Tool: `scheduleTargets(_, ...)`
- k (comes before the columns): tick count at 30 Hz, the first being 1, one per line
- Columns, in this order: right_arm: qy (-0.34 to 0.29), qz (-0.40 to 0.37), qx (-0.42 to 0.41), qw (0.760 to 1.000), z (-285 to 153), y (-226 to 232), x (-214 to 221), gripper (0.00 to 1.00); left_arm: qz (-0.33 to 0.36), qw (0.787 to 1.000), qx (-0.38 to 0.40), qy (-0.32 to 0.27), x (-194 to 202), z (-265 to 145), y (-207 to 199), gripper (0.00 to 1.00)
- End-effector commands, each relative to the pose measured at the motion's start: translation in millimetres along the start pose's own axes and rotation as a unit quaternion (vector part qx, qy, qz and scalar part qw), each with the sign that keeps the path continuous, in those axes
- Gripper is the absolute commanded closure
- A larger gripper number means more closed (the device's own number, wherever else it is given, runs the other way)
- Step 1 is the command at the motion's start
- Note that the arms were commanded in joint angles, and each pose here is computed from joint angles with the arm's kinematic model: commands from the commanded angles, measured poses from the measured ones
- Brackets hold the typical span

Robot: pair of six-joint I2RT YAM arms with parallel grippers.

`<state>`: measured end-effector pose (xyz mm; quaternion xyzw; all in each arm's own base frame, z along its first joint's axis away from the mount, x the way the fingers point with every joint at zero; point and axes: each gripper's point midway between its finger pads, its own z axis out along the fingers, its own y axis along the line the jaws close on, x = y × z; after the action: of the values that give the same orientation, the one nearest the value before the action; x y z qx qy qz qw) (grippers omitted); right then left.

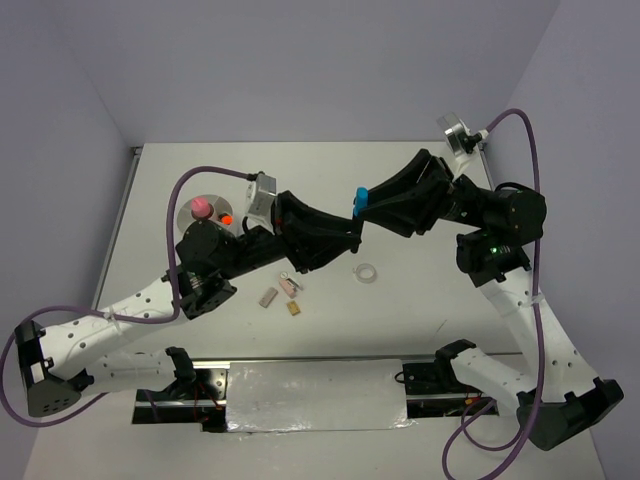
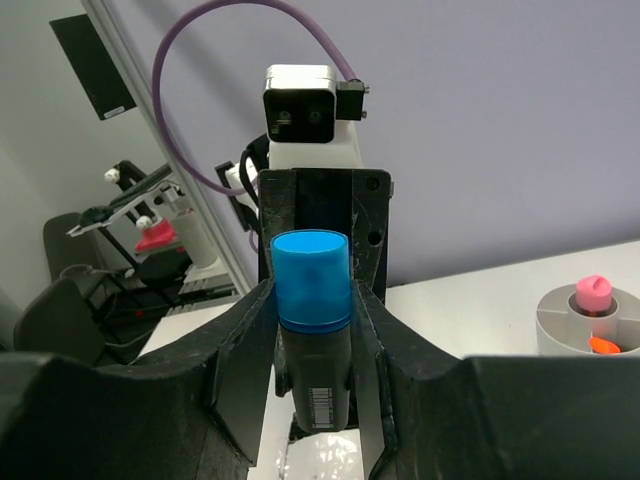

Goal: Sort the stationery into containers
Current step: Close the pen cap on the pen.

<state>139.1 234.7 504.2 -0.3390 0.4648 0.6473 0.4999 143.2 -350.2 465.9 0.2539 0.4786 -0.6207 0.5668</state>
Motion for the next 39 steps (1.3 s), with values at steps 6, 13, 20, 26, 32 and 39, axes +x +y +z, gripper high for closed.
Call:
scheduleTargets(6, -0.006, -0.012, -0.013, 1.000, 2.1, 8.4, -11.3, 0.49, 0.047, 0.995, 0.025, -0.086, -58.8, 8.7, -19.4, 1.00)
scheduleTargets(13, 0.000, -0.037, 0.030, 0.999, 2.3, -4.2, -15.0, 0.17, 0.062, 0.995, 0.035, -0.069, -56.7, 13.5, -22.2, 1.00)
scheduleTargets(20, -0.009, -0.063, 0.134, 0.989, -7.4, -26.1, -24.6, 0.00, 0.095, 0.993, -0.039, -0.055, -63.5, 14.5, 2.4, 1.00)
scheduleTargets(26, -0.044, -0.058, 0.214, 0.974, -18.3, -36.8, -40.7, 0.00, 0.129, 0.979, -0.145, -0.061, -75.1, 11.7, 40.2, 1.00)
scheduleTargets(32, -0.071, -0.063, 0.258, 0.961, -25.9, -33.4, -52.9, 0.12, 0.147, 0.976, -0.154, -0.054, -73.7, 15.5, 46.6, 1.00)
scheduleTargets(39, -0.083, -0.057, 0.307, 0.946, -23.5, -51.2, -51.2, 0.27, 0.145, 0.978, -0.142, -0.048, -71.4, 25.2, 45.2, 1.00)
